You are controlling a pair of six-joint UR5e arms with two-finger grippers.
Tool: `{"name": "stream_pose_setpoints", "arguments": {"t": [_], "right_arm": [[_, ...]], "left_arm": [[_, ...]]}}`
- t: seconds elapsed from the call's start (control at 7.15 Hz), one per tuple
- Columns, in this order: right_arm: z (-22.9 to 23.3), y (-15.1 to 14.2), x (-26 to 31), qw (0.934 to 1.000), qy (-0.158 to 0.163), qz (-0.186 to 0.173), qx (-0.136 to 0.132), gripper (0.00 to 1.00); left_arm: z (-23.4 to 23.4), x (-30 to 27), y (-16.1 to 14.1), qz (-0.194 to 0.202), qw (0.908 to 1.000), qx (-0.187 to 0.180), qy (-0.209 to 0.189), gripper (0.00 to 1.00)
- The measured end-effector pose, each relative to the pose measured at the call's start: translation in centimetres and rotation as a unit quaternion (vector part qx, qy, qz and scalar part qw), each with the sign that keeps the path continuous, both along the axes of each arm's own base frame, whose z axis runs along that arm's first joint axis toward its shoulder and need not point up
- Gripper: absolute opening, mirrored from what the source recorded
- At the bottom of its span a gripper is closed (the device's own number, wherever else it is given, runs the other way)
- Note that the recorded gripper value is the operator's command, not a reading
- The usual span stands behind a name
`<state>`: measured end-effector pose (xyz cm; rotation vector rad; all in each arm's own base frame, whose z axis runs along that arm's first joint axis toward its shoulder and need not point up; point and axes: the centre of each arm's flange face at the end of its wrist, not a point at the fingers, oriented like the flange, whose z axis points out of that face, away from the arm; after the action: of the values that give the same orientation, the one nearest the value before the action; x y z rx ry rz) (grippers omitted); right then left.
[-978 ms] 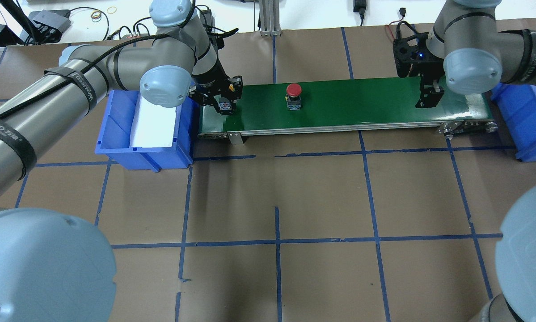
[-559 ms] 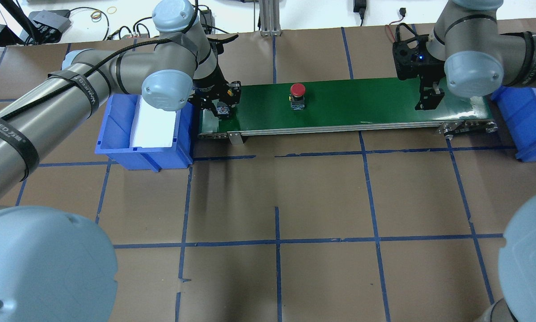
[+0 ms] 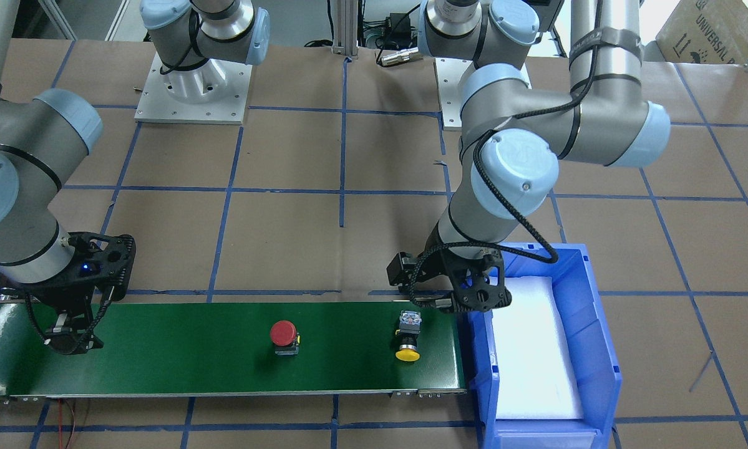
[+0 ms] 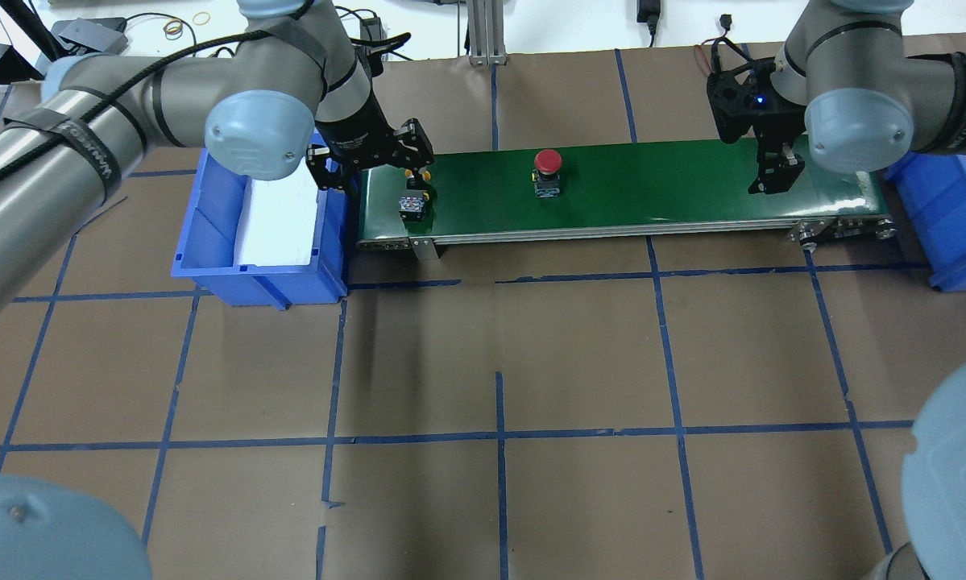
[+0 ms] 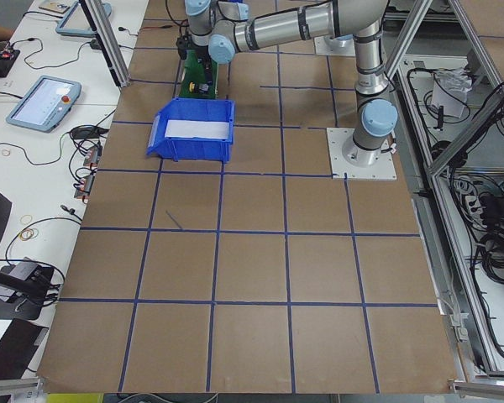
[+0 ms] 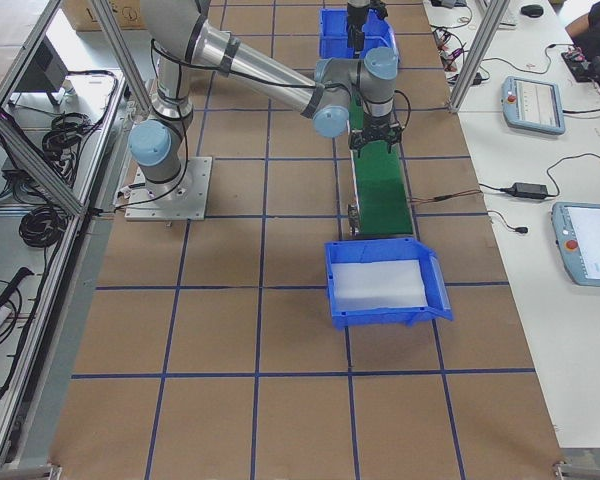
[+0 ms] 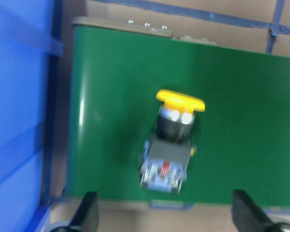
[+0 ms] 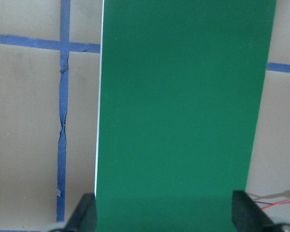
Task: Transport two buttons from left to right
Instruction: 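Release the yellow button on the belt and raise the left gripper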
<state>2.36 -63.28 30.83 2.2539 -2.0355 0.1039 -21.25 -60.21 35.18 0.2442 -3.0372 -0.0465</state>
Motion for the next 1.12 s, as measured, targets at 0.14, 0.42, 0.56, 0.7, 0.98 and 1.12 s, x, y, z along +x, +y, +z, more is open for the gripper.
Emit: {"name": "stream_pose_setpoints", "arguments": {"t": [0.14,0.42,0.56,0.7,0.98,1.12], "right_arm": [[-0.1,-0.1,0.0,1.0,-0.001,0.002,0.001,1.0],[-0.3,-0.2,0.0,0.9999,0.001,0.016,0.002,1.0],[-0.4,-0.2,-0.1,0.9996,0.006,0.028,0.003,1.0],[-0.5,-0.1,-0.2,0.9994,0.013,0.033,0.005,1.0],[-0.6,-0.1,-0.3,0.9997,0.015,0.016,0.008,0.99],[-0.7,-0.1,-0.4,0.9999,0.012,-0.009,0.009,0.98]], "left_arm": [[3.9,2.0,2.3,-0.005,0.9996,0.006,-0.026,1.0],[10.8,6.9,8.1,-0.043,0.9959,0.037,-0.071,1.0],[14.1,8.3,11.1,-0.05,0.9952,0.036,-0.076,1.0],[15.7,8.8,12.6,-0.05,0.9953,0.03,-0.077,1.0],[16.0,9.4,12.3,-0.046,0.9968,0.011,-0.065,1.0],[15.9,9.4,12.2,-0.067,0.9959,0.007,-0.06,1.0]]}}
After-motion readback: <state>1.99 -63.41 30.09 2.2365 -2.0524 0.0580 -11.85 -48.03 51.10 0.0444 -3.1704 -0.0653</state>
